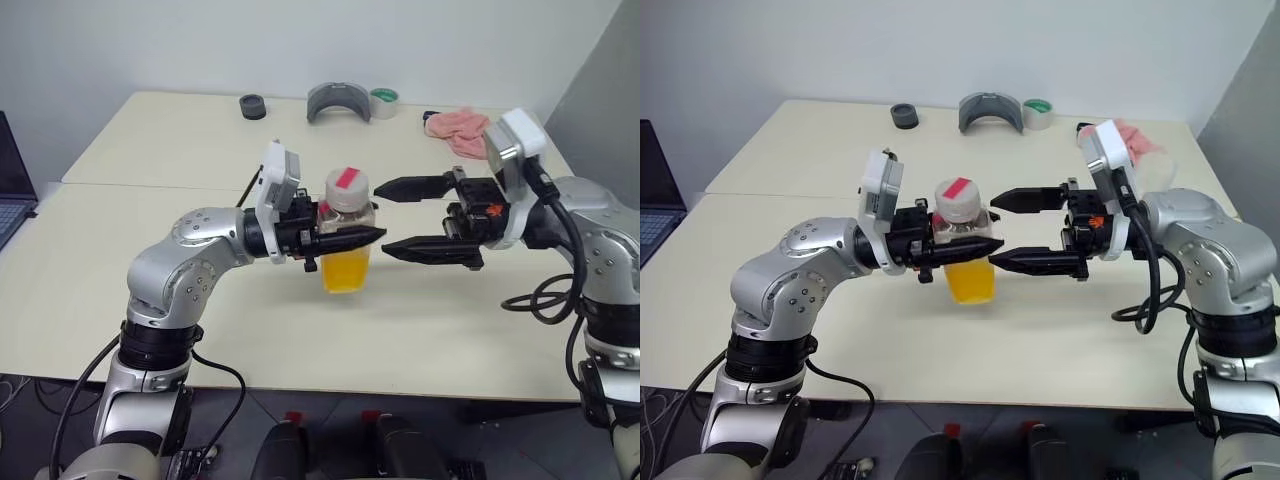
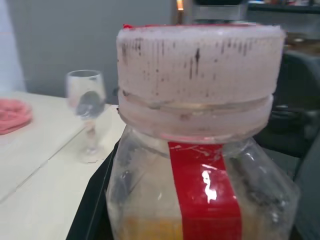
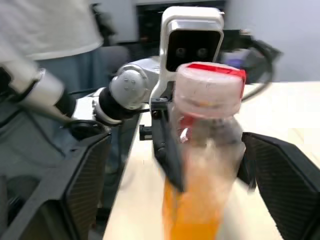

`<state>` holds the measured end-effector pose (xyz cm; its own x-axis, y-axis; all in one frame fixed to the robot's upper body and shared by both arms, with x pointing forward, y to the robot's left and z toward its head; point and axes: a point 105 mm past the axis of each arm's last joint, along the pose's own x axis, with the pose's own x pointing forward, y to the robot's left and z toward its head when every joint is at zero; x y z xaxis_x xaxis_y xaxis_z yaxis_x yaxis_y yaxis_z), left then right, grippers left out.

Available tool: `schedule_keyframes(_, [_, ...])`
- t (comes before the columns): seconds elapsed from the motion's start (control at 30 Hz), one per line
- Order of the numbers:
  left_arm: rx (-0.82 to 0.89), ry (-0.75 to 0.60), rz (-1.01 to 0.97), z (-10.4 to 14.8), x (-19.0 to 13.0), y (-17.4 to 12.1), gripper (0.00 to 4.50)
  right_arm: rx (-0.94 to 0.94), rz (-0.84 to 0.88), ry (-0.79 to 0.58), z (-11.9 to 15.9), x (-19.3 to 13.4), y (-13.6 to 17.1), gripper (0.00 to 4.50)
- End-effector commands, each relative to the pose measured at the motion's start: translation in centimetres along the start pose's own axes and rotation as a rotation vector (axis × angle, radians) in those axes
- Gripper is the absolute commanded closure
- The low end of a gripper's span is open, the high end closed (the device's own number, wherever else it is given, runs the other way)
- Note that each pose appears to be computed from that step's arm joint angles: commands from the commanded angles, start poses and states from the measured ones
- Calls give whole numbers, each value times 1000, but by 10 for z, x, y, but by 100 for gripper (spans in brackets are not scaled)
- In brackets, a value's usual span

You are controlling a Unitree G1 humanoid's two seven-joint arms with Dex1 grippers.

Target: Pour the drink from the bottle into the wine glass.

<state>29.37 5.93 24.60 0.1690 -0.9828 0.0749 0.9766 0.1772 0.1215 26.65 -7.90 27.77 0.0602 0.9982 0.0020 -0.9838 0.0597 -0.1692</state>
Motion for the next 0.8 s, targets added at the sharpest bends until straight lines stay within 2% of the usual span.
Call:
schedule_keyframes(0.03, [68, -35, 16, 11, 0, 5, 260, -82, -177, -48, 16, 5, 0, 3])
schedule_keyframes(0.2, [74, -37, 23, 8, 4, 14, 260, -106, -411, -79, 17, 21, -10, 3])
schedule_keyframes(0.3, [80, -39, 6, 8, 7, 15, 260, -113, -459, -107, 18, 32, -13, 3])
schedule_keyframes(0.5, [84, -37, -30, 7, 11, 15, 260, -115, -479, -140, 22, 47, -15, 3])
schedule_keyframes(0.8, [85, -39, -32, 6, 12, 15, 260, -107, -491, -150, 26, 52, -20, 3])
